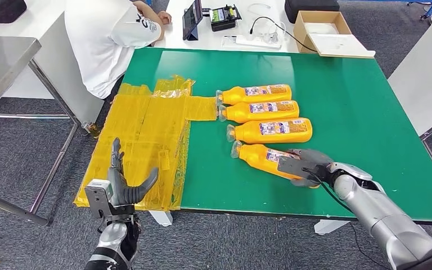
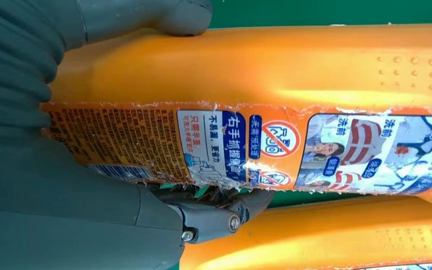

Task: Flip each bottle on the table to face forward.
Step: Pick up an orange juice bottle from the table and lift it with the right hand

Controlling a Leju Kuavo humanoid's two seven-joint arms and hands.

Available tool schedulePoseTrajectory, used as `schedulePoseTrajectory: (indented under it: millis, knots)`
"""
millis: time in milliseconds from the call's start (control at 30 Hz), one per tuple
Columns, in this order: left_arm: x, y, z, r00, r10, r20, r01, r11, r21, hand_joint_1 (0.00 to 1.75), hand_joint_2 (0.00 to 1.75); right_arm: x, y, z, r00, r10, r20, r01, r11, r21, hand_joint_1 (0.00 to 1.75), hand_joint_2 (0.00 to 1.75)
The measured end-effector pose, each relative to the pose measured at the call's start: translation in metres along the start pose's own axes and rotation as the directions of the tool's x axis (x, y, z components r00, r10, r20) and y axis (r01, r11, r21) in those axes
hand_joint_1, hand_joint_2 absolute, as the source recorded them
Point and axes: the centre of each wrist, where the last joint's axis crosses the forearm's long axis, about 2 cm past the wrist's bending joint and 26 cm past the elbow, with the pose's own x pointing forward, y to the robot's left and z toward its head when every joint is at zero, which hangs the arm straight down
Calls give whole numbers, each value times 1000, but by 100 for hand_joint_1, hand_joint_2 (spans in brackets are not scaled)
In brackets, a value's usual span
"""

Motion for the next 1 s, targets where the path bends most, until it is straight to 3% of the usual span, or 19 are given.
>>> schedulePoseTrajectory:
  millis: [200,433,500,567,633,800,867,1000]
  knots:
    - [0,0,-1,1000,0,-6,0,1000,-2,0,175,6,7,-1,999,16,45,-12,996,-83,175,175]
    - [2,0,1,1000,5,-9,-5,1000,0,0,175,45,51,-8,971,22,239,60,942,-330,175,175]
    - [3,0,2,1000,18,-6,-18,1000,2,0,175,62,59,-7,940,32,340,124,895,-427,175,175]
    - [5,-1,1,999,51,-1,-51,999,6,0,175,89,61,-4,890,75,450,221,792,-570,175,175]
    - [10,-5,-2,995,99,10,-99,995,5,0,175,118,56,3,843,141,519,325,635,-701,175,175]
    - [26,-17,-11,972,234,30,-232,972,-36,0,175,159,41,32,812,235,534,489,227,-842,175,175]
    - [32,-22,-14,957,287,30,-285,956,-66,0,175,162,43,39,812,216,543,524,143,-840,175,175]
    - [37,-27,-16,930,367,7,-364,924,-114,0,175,158,59,44,780,117,615,612,68,-788,175,175]
